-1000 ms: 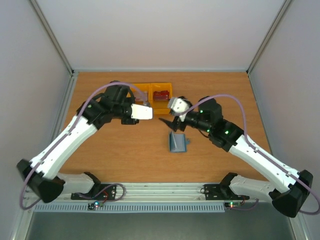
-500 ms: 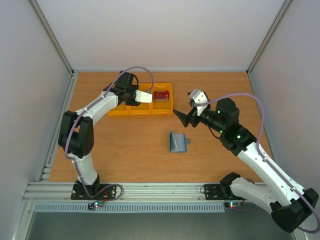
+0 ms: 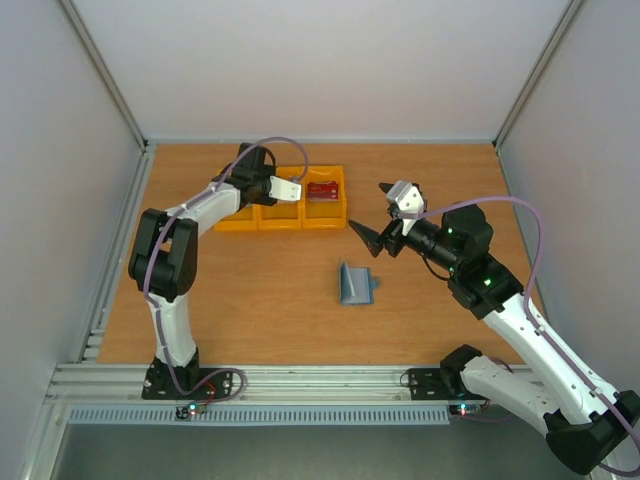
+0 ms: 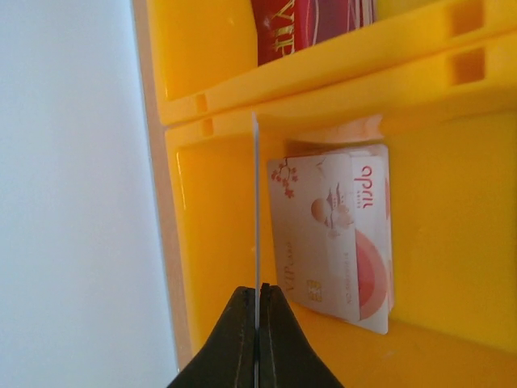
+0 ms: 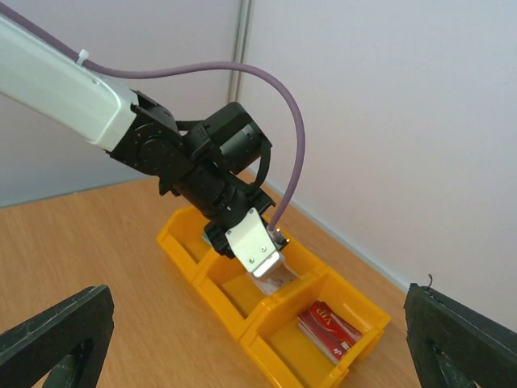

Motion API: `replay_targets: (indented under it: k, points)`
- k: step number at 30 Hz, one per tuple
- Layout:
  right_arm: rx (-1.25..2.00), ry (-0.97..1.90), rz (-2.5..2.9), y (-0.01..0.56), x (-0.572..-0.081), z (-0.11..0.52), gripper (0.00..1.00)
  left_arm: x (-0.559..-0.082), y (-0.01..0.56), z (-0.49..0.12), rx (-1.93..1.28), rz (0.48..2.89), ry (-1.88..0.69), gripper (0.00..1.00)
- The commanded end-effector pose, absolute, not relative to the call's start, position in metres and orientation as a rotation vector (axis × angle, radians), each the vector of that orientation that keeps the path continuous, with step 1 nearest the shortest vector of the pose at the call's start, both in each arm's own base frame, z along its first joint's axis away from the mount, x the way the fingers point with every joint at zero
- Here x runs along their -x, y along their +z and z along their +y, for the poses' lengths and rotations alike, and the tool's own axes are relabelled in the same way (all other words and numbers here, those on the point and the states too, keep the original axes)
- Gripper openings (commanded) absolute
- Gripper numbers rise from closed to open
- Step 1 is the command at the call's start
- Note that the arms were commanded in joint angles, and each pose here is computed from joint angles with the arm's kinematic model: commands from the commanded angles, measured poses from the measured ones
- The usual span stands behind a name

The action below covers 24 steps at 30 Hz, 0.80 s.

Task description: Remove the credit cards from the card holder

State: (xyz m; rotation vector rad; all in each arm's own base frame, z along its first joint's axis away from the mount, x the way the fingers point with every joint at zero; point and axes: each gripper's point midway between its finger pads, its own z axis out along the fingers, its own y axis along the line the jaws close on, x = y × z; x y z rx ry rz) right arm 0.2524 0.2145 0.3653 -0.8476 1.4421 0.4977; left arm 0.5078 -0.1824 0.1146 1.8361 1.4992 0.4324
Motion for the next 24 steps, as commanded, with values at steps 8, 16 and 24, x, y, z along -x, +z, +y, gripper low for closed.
replay_targets:
  k: [8,16,24]
  points:
    - [0.853,0.504,1.416,0.37,-0.25,0.214,0.99,-0.527,0.11,-0.169,-1.811,1.468,0.504,0.0]
    - [0.858,0.503,1.421,0.367,-0.252,0.216,0.99,-0.521,0.103,-0.175,-1.783,1.541,0.479,0.0]
    - [0.858,0.489,1.434,0.365,-0.252,0.214,0.99,-0.535,0.107,-0.189,-1.688,1.647,0.418,0.0]
